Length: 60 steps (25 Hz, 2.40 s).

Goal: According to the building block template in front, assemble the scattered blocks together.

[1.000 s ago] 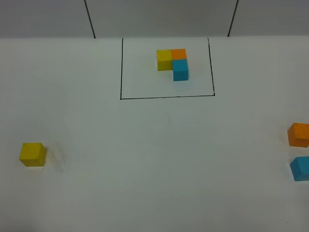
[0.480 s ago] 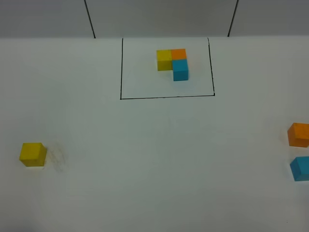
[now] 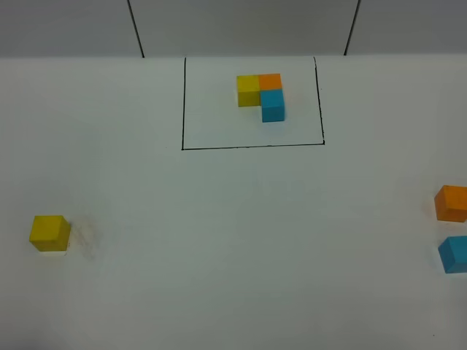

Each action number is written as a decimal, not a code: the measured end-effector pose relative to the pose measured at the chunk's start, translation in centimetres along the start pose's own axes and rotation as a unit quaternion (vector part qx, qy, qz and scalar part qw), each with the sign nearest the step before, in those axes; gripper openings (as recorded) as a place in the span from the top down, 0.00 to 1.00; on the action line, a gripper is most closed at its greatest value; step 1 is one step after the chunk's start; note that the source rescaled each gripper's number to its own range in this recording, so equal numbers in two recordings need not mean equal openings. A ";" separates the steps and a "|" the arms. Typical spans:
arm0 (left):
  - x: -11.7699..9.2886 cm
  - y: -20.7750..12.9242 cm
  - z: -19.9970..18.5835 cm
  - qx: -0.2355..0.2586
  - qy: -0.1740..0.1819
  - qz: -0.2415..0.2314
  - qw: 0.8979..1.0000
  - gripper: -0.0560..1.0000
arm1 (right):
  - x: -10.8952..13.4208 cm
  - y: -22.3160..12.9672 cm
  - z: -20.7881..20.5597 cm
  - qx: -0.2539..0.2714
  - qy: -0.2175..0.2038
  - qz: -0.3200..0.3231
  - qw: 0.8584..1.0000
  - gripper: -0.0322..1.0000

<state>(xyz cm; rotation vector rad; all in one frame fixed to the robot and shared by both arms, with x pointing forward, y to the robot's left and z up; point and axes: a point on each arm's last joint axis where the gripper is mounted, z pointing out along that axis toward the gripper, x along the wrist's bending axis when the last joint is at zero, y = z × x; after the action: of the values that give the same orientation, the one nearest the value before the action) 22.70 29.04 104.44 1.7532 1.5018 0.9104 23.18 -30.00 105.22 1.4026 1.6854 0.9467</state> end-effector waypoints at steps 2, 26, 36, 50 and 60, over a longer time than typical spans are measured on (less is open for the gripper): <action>0.0 0.0 0.0 0.000 0.000 0.000 1.000 0.23 | 0.0 0.0 0.0 0.000 0.000 0.000 1.000 0.97; 2.0 8.6 5.8 0.134 -0.035 -0.023 0.990 0.04 | 0.0 0.0 0.0 0.000 0.000 0.001 1.000 0.97; 2.7 9.6 13.2 0.223 -0.065 -0.066 0.970 0.04 | 0.0 0.0 0.0 0.000 0.000 0.001 1.000 0.97; 3.2 7.3 22.0 0.336 -0.073 -0.099 0.934 0.04 | 0.0 0.0 0.0 0.000 0.000 0.001 1.000 0.97; 3.7 5.7 25.5 0.354 -0.055 -0.085 0.930 0.04 | 0.0 0.0 0.0 0.000 0.000 0.001 1.000 0.97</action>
<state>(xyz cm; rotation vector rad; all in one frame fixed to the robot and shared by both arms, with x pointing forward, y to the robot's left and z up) 47.44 31.07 95.58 2.0572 2.0230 0.1616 23.18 -30.00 105.22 1.4037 1.6848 0.9474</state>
